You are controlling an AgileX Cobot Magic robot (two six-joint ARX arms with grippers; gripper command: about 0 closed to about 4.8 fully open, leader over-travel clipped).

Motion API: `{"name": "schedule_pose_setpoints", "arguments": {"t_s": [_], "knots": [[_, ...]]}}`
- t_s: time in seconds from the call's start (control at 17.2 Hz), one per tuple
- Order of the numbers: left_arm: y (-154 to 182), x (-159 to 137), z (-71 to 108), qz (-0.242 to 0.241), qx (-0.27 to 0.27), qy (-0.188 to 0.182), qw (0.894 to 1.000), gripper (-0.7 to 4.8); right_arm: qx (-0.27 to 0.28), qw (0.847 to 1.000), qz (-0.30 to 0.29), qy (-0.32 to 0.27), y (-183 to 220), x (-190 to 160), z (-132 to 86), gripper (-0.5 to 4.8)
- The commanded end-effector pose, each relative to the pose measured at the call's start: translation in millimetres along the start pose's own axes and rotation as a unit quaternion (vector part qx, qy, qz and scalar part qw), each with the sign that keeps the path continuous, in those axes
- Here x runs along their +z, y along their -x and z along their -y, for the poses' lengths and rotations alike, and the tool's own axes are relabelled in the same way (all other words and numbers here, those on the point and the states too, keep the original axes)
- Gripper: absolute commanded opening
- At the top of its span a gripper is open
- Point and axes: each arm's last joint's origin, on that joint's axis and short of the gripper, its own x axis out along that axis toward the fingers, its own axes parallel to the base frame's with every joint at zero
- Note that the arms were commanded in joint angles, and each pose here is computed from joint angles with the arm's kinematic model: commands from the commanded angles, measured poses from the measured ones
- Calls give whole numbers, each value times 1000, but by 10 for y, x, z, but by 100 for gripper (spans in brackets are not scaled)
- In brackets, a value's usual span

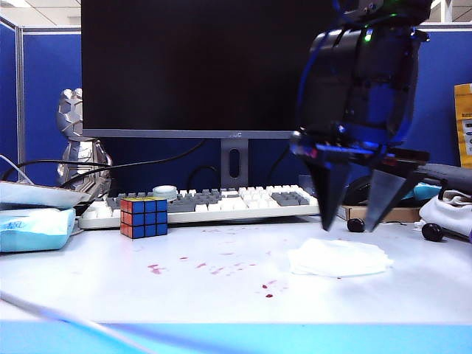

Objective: Use the wet wipes on the table to wipe the cherry juice off the table, then put the wipes back on the table.

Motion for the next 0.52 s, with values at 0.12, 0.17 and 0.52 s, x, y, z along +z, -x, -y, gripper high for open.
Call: {"name": "schedule_pose_setpoints", "arguments": {"t_s": [0.12, 0.17, 0.52], "knots": [[1, -10, -1, -4, -1, 2, 1000, -2, -10, 1000, 16, -2, -92, 68, 0, 316], [1, -10, -1, -4, -1, 2, 1000, -2, -9, 1000, 9, -3, -124, 65, 1, 316], [1, -10, -1, -4, -1, 2, 1000, -2, -18, 998, -52, -5, -443, 34, 20, 116]]}}
